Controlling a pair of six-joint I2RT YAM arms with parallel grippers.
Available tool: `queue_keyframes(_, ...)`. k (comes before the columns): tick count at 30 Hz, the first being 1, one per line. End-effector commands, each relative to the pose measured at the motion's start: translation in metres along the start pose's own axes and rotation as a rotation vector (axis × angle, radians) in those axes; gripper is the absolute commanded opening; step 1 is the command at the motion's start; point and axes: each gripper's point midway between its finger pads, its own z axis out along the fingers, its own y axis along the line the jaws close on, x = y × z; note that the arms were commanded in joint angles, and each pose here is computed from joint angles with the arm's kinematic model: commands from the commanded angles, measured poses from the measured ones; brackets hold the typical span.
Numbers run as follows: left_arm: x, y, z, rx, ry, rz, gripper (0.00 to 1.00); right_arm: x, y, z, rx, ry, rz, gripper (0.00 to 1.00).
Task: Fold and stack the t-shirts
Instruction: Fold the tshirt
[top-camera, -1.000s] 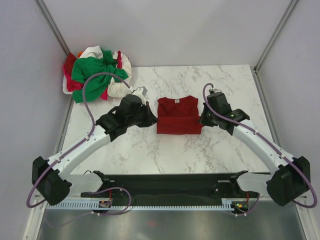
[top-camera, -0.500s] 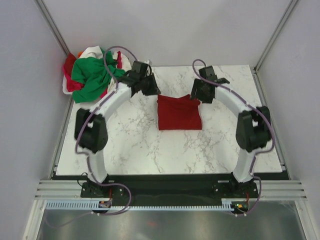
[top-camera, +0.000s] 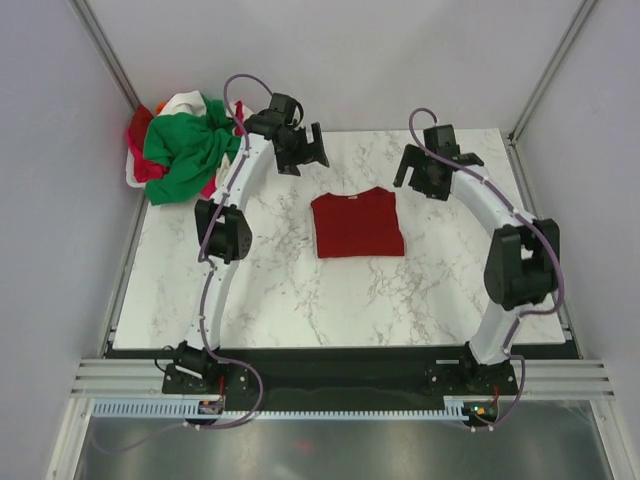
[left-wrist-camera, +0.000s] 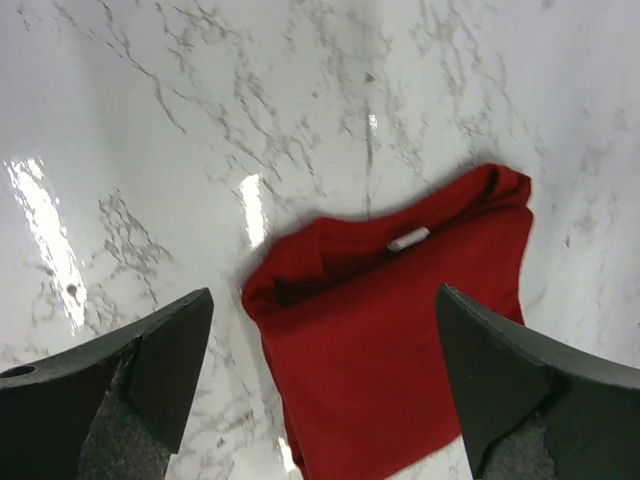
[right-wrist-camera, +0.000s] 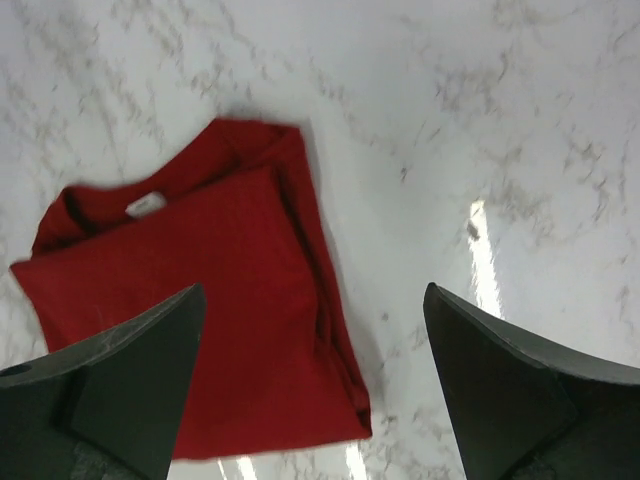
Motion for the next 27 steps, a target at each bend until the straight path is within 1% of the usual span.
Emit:
queue_keyframes(1,-0.007,-0.056,-0.088,0.053,-0.087,0.154,0.98,0.026,0.015,-0.019,-0.157,0.005,-0.003,0.98)
queue_keyframes(2,0.000,-0.061,-0.093,0.049,-0.082,0.168,0.98,0.035,0.017,-0.022,-0.178,0.023,-0.003,0.98)
queue_keyframes(3,-0.003,-0.066,-0.110,0.043,-0.110,0.183,0.98,0.044,0.015,-0.020,-0.187,0.044,-0.005,0.98)
queue_keyframes(4,-0.001,-0.070,-0.119,0.041,-0.119,0.192,0.98,0.062,0.012,-0.016,-0.201,0.088,-0.007,0.98)
queue_keyframes(6,0.010,-0.071,-0.123,0.010,-0.108,0.216,0.98,0.077,0.010,-0.014,-0.217,0.124,-0.006,0.98)
queue_keyframes(7,0.022,-0.075,-0.132,-0.004,-0.100,0.235,0.98,0.090,0.011,-0.014,-0.246,0.150,-0.006,0.98)
queue_keyframes(9,0.037,-0.075,-0.137,-0.043,-0.091,0.260,0.96,0.098,0.012,-0.019,-0.274,0.158,-0.005,0.97)
queue_keyframes(10,0.041,-0.075,-0.148,-0.071,-0.114,0.273,0.95,0.101,0.014,-0.026,-0.293,0.145,-0.013,0.97)
queue_keyframes(11,0.062,-0.075,-0.136,-0.084,-0.077,0.291,0.91,0.102,0.017,-0.030,-0.309,0.135,-0.017,0.96)
queue_keyframes(12,0.071,-0.075,-0.135,-0.085,-0.073,0.296,0.90,0.102,0.020,-0.035,-0.320,0.125,-0.022,0.96)
queue_keyframes(14,0.096,-0.079,-0.134,-0.050,-0.073,0.303,0.88,0.104,0.032,-0.049,-0.356,0.104,-0.048,0.95)
queue_keyframes(15,0.104,-0.081,-0.135,-0.023,-0.069,0.282,0.86,0.105,0.036,-0.053,-0.366,0.101,-0.056,0.95)
queue_keyframes(16,0.129,-0.064,-0.126,-0.039,-0.016,0.268,0.85,0.107,0.042,-0.060,-0.384,0.095,-0.067,0.95)
queue_keyframes(17,0.116,-0.082,-0.146,0.054,-0.142,0.279,0.82,0.108,0.046,-0.063,-0.393,0.095,-0.068,0.95)
queue_keyframes(18,0.122,-0.086,-0.154,0.112,-0.177,0.289,0.81,0.111,0.048,-0.066,-0.401,0.098,-0.074,0.94)
queue_keyframes(19,0.159,-0.056,-0.136,0.094,-0.127,0.291,0.81,0.112,0.052,-0.073,-0.416,0.091,-0.086,0.94)
queue_keyframes(20,0.160,-0.056,-0.140,0.134,-0.194,0.304,0.81,0.113,0.053,-0.076,-0.418,0.088,-0.088,0.95)
queue_keyframes(21,0.147,-0.059,-0.164,0.157,-0.323,0.303,0.81,0.114,0.053,-0.078,-0.420,0.085,-0.093,0.95)
queue_keyframes(22,0.155,-0.039,-0.158,0.107,-0.314,0.283,0.82,0.112,0.055,-0.084,-0.430,0.073,-0.094,0.95)
queue_keyframes(23,0.153,-0.031,-0.159,0.081,-0.311,0.271,0.82,0.111,0.055,-0.086,-0.432,0.067,-0.094,0.95)
queue_keyframes(24,0.154,-0.025,-0.154,0.068,-0.275,0.250,0.80,0.109,0.057,-0.088,-0.435,0.063,-0.091,0.95)
queue_keyframes(25,0.151,-0.021,-0.156,0.053,-0.255,0.238,0.80,0.106,0.060,-0.092,-0.443,0.055,-0.094,0.95)
queue_keyframes(27,0.147,-0.027,-0.161,0.073,-0.265,0.264,0.81,0.102,0.064,-0.096,-0.450,0.048,-0.100,0.95)
